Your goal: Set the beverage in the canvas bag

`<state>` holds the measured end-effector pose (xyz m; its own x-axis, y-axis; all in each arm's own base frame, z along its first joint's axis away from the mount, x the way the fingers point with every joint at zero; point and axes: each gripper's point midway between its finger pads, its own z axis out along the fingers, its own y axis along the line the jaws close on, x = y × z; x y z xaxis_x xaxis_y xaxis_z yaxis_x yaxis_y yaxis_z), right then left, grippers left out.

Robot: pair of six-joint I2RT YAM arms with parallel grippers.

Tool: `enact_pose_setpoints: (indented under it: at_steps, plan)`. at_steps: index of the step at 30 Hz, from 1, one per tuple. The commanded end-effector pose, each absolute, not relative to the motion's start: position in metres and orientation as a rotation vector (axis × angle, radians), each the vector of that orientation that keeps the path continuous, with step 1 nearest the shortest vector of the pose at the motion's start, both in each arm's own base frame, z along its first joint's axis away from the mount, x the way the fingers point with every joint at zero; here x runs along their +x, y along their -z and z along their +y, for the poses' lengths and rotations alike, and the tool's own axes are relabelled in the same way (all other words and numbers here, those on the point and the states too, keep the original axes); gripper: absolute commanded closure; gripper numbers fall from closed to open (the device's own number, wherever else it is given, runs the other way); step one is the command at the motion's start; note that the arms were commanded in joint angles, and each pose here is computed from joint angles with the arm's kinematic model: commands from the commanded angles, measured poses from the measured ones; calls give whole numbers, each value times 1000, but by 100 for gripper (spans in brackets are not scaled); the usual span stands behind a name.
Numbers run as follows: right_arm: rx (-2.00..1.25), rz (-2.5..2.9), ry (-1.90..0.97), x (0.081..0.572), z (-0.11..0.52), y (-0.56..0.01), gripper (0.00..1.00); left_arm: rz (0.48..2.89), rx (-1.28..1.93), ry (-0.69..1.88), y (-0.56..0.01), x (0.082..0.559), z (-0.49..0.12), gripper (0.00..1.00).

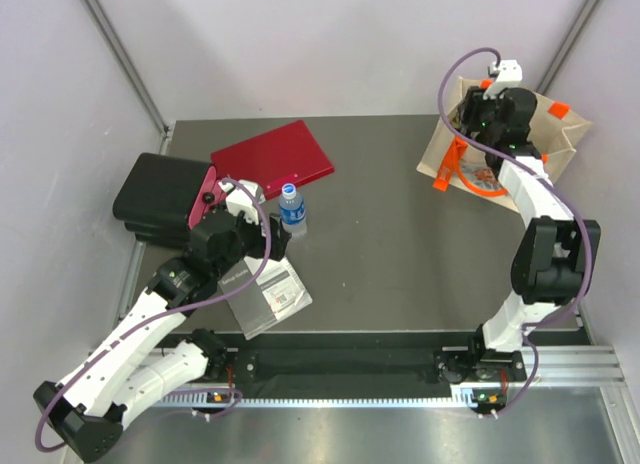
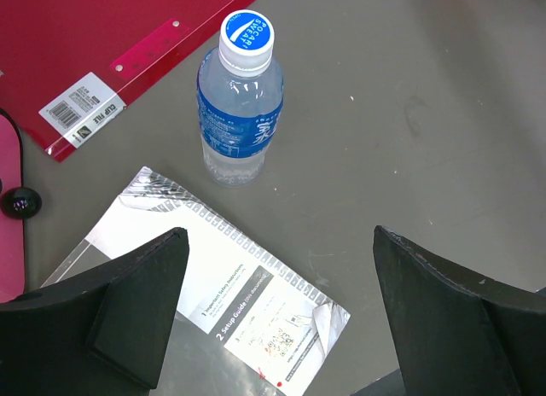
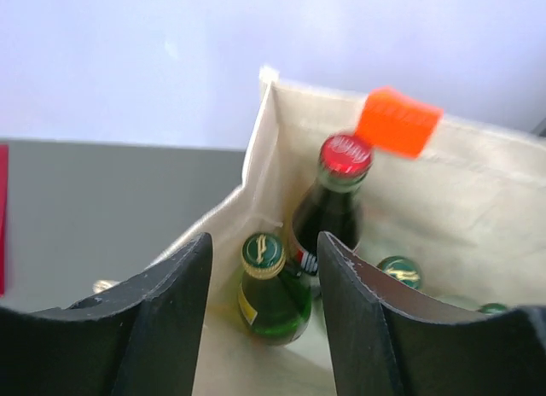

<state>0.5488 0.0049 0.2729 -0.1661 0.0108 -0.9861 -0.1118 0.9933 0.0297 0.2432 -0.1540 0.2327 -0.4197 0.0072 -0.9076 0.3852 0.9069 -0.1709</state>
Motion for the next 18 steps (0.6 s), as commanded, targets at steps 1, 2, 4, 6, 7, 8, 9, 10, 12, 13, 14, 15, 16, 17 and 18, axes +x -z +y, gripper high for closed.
enact_pose_setpoints:
  at_steps: [1, 2, 4, 6, 7, 8, 9, 10, 12, 13, 14, 15, 16, 17, 18]
  plan:
    - [-35, 1586, -85, 533, 4, -356, 47, 1926, 286, 447, -242, 246, -157, 7]
    - [-33, 1583, -90, 528, 5, -363, 46, 1926, 286, 447, -242, 246, -157, 7]
    - [-10, 1572, -111, 522, 6, -375, 46, 1927, 286, 446, -242, 246, -157, 7]
    - [24, 1565, -145, 509, 9, -390, 46, 1927, 288, 445, -242, 246, -157, 7]
    - [36, 1559, -160, 504, 10, -395, 46, 1927, 287, 444, -242, 246, -157, 7]
    - [43, 1549, -178, 493, 13, -405, 46, 1929, 286, 444, -241, 246, -157, 7]
    - [49, 1541, -202, 487, 19, -411, 46, 1929, 286, 444, -241, 246, -157, 7]
    - [49, 1536, -209, 483, 22, -413, 46, 1930, 286, 443, -241, 246, -157, 7]
    - [31, 1537, -249, 464, 47, -419, 45, 1927, 283, 442, -242, 246, -157, 7]
    - [1, 1553, -282, 457, 69, -412, 45, 1924, 280, 440, -243, 247, -156, 7]
    - [-10, 1537, -295, 445, 78, -418, 45, 1922, 279, 439, -243, 246, -156, 7]
    - [-31, 1533, -310, 439, 90, -417, 45, 1921, 276, 439, -244, 247, -156, 7]
    - [-78, 1560, -356, 430, 119, -401, 44, 1920, 276, 440, -244, 246, -155, 7]
    - [-102, 1555, -379, 419, 132, -400, 44, 1912, 272, 447, -246, 246, -156, 7]
    - [-126, 1546, -406, 414, 146, -398, 43, 1909, 272, 452, -248, 245, -156, 7]
